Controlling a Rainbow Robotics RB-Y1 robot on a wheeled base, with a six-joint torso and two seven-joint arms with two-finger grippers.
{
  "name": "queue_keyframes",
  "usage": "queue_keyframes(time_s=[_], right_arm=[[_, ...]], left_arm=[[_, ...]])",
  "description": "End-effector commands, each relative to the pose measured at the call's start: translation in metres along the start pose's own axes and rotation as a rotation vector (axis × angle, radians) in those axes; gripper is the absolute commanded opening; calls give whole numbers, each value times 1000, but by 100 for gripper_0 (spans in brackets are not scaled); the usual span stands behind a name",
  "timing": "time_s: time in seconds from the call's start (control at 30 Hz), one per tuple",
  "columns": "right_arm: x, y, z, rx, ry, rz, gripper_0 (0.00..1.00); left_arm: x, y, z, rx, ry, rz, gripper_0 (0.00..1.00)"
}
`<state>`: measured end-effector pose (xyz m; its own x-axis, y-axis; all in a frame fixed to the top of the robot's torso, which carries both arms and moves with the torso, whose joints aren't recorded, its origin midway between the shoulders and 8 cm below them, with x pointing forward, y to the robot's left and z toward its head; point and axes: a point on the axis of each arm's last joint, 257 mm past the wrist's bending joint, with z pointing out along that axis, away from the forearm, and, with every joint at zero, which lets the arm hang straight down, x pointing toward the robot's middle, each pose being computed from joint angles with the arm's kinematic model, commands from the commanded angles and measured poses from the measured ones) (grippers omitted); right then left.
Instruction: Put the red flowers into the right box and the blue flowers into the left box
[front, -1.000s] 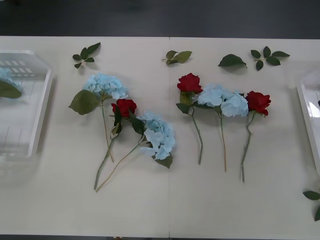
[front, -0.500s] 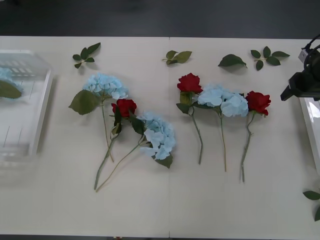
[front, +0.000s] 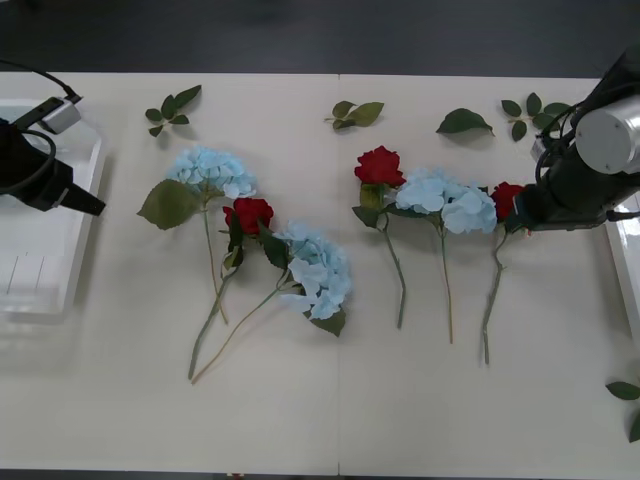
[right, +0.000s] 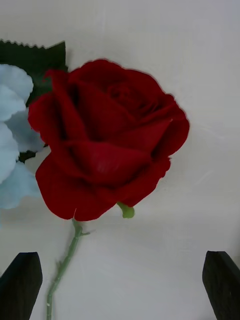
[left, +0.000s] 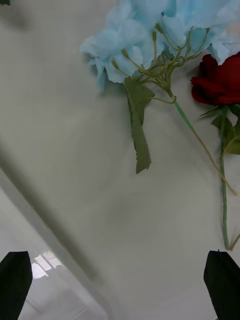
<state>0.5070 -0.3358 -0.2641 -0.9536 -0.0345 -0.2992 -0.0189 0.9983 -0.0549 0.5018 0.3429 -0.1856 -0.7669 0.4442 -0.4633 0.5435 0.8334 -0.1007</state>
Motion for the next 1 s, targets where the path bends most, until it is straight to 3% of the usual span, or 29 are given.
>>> queue_keyframes(time_s=[0.03, 0.53, 1.0], right_arm=[[4, -1, -1, 1, -33, 31, 93], [-2, 23, 33, -34, -122, 120, 94], [-4, 33, 49, -53, -130, 147, 94]], left_arm=[[-34, -32, 3, 16, -33, -75, 100], [-31, -79, 62, -50, 39, -323, 100], [-36, -89, 110, -121, -48, -425, 100]])
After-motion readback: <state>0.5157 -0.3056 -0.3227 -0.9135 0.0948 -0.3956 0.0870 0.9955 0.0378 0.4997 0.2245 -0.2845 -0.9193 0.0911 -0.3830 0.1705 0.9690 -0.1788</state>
